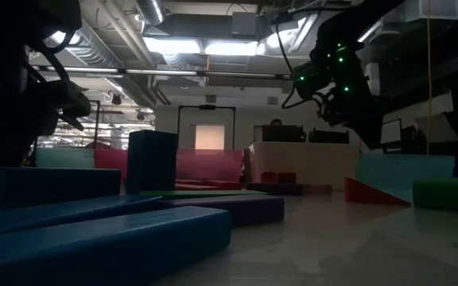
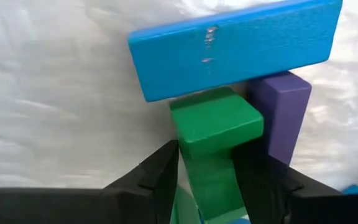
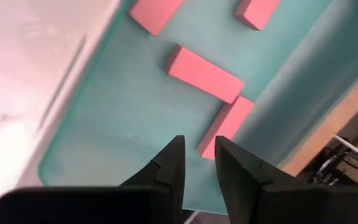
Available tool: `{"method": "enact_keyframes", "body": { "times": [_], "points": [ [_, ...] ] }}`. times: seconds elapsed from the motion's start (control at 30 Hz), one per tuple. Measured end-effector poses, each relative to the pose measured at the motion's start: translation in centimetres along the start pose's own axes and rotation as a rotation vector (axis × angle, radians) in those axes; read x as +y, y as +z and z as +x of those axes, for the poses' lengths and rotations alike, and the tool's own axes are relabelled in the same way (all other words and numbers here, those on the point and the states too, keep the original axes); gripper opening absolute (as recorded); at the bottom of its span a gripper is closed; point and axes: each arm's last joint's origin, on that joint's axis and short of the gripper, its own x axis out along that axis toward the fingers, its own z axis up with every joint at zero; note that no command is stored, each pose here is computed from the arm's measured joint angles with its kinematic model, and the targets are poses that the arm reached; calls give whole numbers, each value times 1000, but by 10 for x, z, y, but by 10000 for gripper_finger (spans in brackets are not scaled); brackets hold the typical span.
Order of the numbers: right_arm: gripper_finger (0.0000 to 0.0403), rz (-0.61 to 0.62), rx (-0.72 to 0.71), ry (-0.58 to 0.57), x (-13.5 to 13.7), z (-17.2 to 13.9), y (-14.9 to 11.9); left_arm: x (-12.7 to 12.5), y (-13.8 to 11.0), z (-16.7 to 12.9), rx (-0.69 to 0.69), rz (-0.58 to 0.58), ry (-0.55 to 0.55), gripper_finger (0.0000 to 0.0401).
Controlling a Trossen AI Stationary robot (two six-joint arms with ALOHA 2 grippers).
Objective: Sort blocks
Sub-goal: Put the green block into the right pink bin
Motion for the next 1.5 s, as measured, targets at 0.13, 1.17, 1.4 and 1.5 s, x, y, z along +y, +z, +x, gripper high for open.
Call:
{"method": "enact_keyframes", "body": {
  "times": [0.13, 1.17, 1.4, 1.5],
  "points": [
    [89, 5, -7, 39, 2, 0, 2, 1, 1, -2, -5, 5, 0, 141],
    [89, -30, -94, 102, 7, -7, 10, -4, 3, -5, -4, 2, -21, 81],
    [89, -124, -197, 160, 25, -21, 2, -5, 3, -6, -12, 64, -35, 21],
    [89, -177, -291, 202, 35, -35, -7, -7, 3, -11, -2, 97, -86, 22]
  ]
}}
